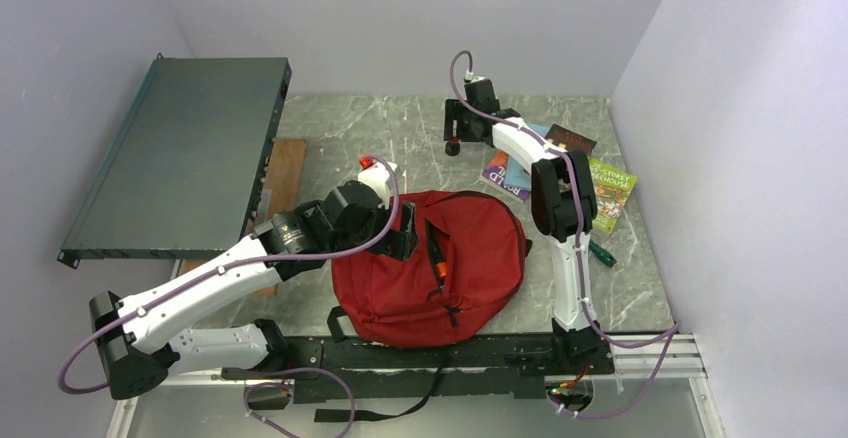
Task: Pack the student bag
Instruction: Pick up the personal item from the center of the board.
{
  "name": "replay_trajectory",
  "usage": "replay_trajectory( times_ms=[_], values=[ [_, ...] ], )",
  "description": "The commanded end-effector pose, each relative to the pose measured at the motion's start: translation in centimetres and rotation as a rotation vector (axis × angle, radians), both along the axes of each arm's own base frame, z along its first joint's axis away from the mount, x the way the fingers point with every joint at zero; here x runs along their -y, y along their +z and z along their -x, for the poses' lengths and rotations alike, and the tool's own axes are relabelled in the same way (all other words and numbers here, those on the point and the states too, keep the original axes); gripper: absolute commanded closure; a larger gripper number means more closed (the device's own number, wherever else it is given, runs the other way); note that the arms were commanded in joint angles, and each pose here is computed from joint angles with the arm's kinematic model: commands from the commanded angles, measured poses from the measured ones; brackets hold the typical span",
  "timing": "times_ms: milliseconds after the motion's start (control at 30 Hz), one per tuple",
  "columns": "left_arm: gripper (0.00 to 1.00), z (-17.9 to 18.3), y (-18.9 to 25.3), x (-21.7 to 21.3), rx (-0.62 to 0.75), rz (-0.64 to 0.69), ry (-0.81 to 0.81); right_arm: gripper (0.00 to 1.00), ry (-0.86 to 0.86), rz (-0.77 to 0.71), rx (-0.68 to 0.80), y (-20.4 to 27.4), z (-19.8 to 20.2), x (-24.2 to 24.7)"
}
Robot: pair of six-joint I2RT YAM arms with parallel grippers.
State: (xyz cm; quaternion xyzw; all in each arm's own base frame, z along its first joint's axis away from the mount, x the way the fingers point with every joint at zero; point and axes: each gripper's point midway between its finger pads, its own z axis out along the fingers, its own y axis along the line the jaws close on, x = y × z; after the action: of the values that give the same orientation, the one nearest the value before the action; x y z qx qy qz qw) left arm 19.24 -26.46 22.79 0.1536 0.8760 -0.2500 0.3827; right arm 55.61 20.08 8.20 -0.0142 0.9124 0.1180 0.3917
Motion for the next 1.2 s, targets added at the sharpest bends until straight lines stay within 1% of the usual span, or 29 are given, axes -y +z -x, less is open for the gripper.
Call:
replay_trajectory(
  times_ms=[0, 267, 400, 500, 600, 667, 767, 867, 967, 1067, 1133, 1167],
  values=[
    [0.01, 0.5, -0.1, -0.1, 0.003, 0.01, -0.033, 0.24, -0.033, 0.047, 0.054, 1.4, -1.5, 0.2],
    [0.01, 1.5, -1.0, 0.2, -0.015, 0.027, -0.089, 0.48, -0.022, 0.05, 0.064, 0.0, -2.0, -0.4],
    [0.01, 2.2, -1.5, 0.0, -0.023, 0.018, -0.126, 0.67, -0.03, 0.053, 0.054, -0.5, -2.2, -0.5],
    [0.01, 2.8, -1.8, -0.6, -0.023, -0.004, -0.152, 0.84, -0.058, 0.047, 0.053, 0.7, -1.8, -0.1],
    [0.01, 3.4, -2.0, -1.4, -0.018, -0.016, -0.175, 0.93, -0.058, 0.012, 0.061, 3.3, 0.1, 0.0],
    [0.0, 3.7, -2.0, -1.9, -0.005, -0.01, -0.185, 0.99, -0.051, 0.002, 0.052, 5.2, 2.2, 0.2],
    [0.0, 3.9, -2.1, -2.3, 0.012, 0.015, -0.193, 1.0, -0.048, -0.012, 0.015, 7.6, 6.4, 0.8],
    [0.0, 4.5, -2.1, -2.2, 0.006, 0.052, -0.217, 1.0, -0.02, -0.044, 0.007, 10.2, 11.8, 1.0],
    [0.0, 4.9, -2.1, -2.0, -0.001, 0.082, -0.23, 1.0, 0.007, -0.093, -0.051, 10.2, 17.0, 1.1],
    [0.0, 5.1, -2.0, -1.8, -0.007, 0.11, -0.233, 1.0, 0.088, -0.225, -0.157, 9.1, 21.8, -0.7],
    [0.0, 5.3, -2.0, -1.6, -0.023, 0.121, -0.238, 1.0, 0.161, -0.328, -0.213, 8.7, 24.4, -2.6],
    [0.0, 5.3, -2.2, -1.5, -0.036, 0.123, -0.238, 1.0, 0.189, -0.354, -0.233, 8.4, 25.5, -3.3]
  ],
)
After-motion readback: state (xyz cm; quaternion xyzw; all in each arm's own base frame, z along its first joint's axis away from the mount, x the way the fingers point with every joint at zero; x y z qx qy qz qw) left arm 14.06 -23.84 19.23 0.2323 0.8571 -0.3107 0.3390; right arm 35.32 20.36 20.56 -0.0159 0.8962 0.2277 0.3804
